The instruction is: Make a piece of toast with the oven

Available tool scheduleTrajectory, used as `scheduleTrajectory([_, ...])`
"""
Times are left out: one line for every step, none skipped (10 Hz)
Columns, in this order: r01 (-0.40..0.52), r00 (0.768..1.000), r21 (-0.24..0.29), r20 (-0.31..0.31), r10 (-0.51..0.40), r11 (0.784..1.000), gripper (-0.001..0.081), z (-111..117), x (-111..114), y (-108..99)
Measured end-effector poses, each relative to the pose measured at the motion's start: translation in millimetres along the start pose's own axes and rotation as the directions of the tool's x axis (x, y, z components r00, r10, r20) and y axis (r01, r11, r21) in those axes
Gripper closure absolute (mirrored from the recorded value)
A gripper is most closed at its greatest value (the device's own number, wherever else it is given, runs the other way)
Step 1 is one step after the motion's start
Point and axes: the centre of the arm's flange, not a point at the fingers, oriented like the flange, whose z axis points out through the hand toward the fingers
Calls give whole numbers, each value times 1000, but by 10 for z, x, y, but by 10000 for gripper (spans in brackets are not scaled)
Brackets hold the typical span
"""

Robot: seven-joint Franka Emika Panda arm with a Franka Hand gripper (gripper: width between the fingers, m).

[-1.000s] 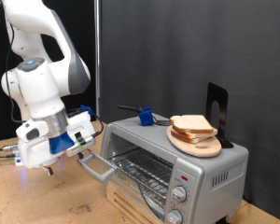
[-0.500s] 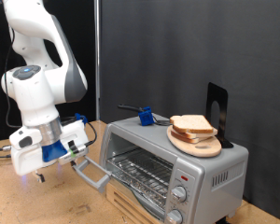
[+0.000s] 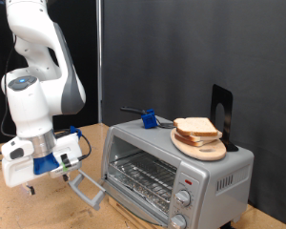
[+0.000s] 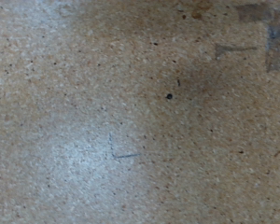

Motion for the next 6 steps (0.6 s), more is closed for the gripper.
scheduleTrajectory([-2,1000,-1,-3,2,1000,5,30,15,31])
scheduleTrajectory([-11,1000,1,-8,11,1000,5,67,33,66])
scheduleTrajectory([-22,1000,1,-19,22,1000,5,118,55,109])
scheduleTrajectory([-35,999,-6,-32,35,999,5,180,80,153])
scheduleTrajectory([-47,998,-13,-47,46,999,5,249,105,192])
scheduleTrajectory([-60,997,-21,-59,58,998,5,325,128,223])
